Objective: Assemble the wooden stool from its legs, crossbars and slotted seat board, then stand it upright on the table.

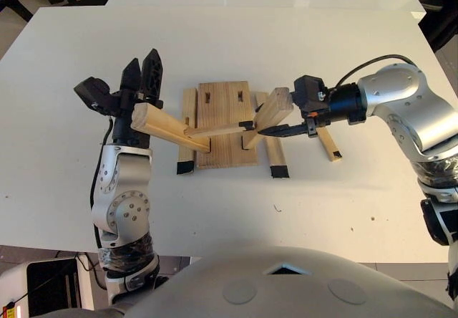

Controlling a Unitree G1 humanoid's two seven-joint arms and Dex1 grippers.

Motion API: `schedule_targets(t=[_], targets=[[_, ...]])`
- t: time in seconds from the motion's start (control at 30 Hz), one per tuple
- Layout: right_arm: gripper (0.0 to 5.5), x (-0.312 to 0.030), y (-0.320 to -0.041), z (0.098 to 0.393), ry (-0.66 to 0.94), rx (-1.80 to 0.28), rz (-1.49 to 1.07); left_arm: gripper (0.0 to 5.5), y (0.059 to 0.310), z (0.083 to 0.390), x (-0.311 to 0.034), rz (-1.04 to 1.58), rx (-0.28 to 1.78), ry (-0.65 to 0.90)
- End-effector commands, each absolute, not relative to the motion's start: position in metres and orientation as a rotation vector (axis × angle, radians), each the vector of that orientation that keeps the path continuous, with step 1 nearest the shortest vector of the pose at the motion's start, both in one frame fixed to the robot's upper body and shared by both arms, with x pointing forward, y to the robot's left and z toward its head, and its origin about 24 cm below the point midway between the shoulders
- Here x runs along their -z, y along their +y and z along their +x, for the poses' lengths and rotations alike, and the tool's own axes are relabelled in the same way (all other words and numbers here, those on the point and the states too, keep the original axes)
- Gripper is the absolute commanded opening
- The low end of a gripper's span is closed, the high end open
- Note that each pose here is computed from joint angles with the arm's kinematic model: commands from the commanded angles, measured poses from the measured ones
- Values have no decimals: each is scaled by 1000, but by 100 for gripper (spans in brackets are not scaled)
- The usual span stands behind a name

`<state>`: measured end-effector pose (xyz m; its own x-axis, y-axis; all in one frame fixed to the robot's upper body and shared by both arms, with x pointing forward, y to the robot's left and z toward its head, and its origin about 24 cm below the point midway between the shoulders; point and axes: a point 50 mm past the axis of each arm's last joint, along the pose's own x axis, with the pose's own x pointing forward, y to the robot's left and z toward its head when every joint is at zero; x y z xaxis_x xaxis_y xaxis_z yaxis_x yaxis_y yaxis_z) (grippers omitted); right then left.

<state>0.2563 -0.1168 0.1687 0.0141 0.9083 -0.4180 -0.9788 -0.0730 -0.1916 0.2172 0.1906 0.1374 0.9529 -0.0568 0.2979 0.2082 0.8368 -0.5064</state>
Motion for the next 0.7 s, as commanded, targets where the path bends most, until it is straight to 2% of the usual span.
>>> schedule_targets(t=[0.03,0.23,0.37,0.43,0.53,0.7], targets=[[201,-160,-130,254,269,-1477,-561,312,182,219,-136,-558,146,-274],[201,-153,-128,246,252,-1436,-635,312,172,220,-135,-561,138,-279],[201,-149,-126,244,300,-1395,-512,312,169,223,-135,-540,147,-269],[201,-148,-127,248,335,-1361,-437,312,180,224,-139,-535,95,-289],[201,-147,-133,254,381,-1310,-377,312,211,222,-161,-592,-8,-400],[201,-149,-134,254,394,-1288,-348,312,235,215,-212,-628,4,-574]])
